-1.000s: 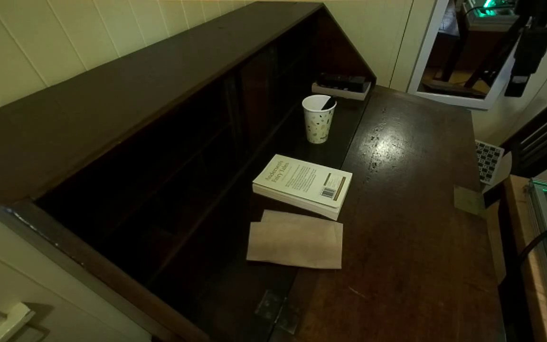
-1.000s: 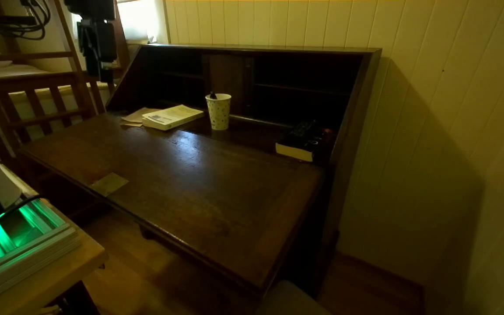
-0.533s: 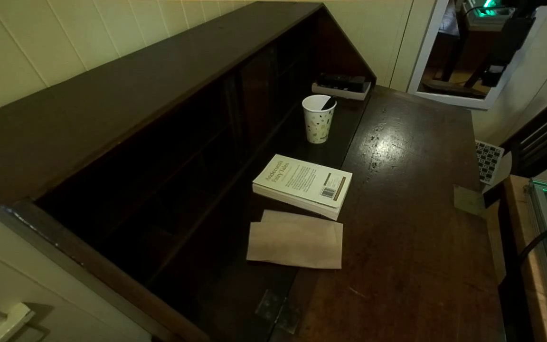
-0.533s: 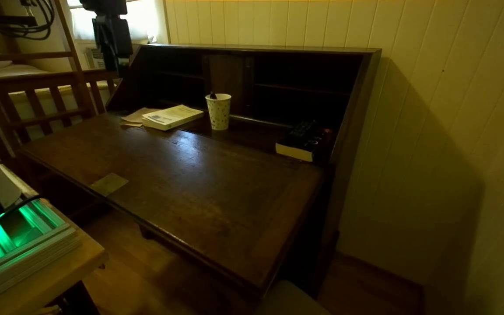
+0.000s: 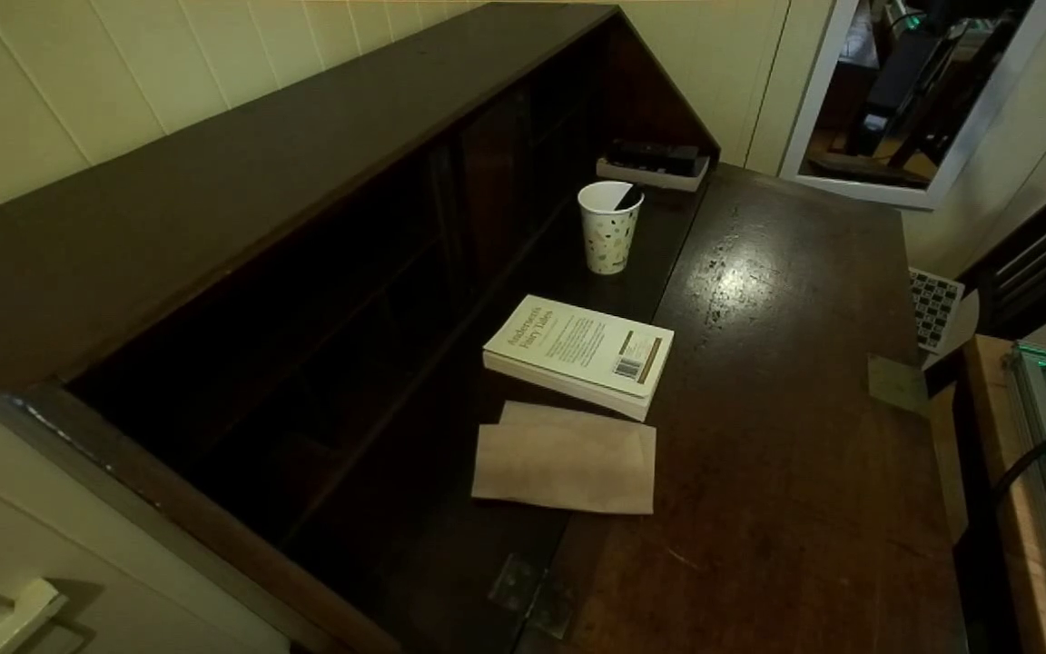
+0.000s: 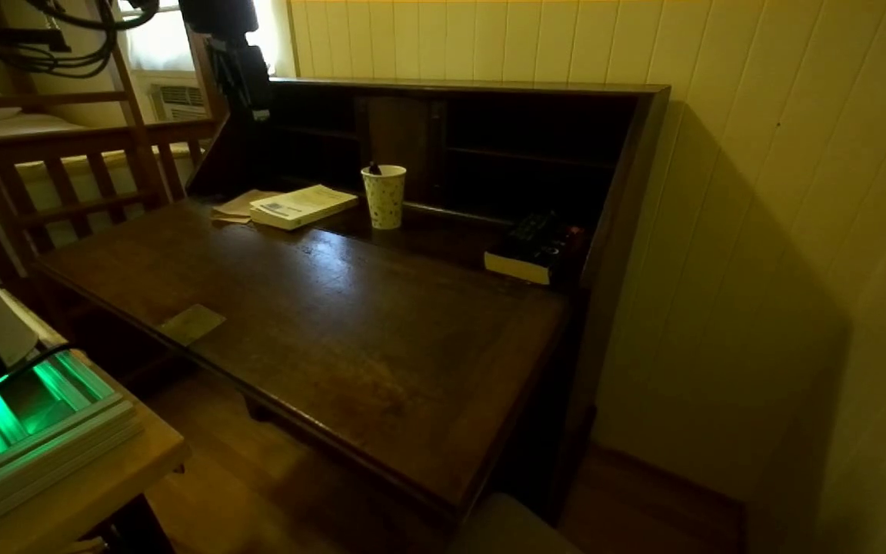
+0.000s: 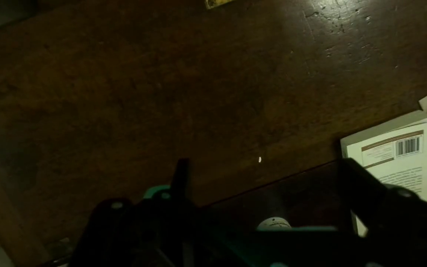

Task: Remove the marker from the cup

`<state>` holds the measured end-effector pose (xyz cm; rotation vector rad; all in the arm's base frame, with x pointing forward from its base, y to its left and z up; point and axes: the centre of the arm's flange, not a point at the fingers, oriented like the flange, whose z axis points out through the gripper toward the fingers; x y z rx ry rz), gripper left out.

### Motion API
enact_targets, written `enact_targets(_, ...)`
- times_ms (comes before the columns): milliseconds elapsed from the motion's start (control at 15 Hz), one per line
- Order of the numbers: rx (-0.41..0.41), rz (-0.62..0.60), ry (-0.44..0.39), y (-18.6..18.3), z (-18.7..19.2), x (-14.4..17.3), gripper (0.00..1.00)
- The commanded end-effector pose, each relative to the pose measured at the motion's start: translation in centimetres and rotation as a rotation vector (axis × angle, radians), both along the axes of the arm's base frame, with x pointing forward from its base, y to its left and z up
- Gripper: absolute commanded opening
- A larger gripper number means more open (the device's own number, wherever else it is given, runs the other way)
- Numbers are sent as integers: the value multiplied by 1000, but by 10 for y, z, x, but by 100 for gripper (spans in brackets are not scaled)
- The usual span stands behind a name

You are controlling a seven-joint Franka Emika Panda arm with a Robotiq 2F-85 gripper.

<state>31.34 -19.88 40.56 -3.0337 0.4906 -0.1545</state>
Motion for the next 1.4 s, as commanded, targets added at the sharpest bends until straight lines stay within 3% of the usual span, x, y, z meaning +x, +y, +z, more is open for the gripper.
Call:
enact_targets(0,0,0,0,0,0,0,100)
enact_targets(533,0,-1,0,0,0,0,100)
enact_targets(1000,-23,31,-140,-1,7,31,100)
enact_targets(1333,-6,110,-180,-20,14,58,100)
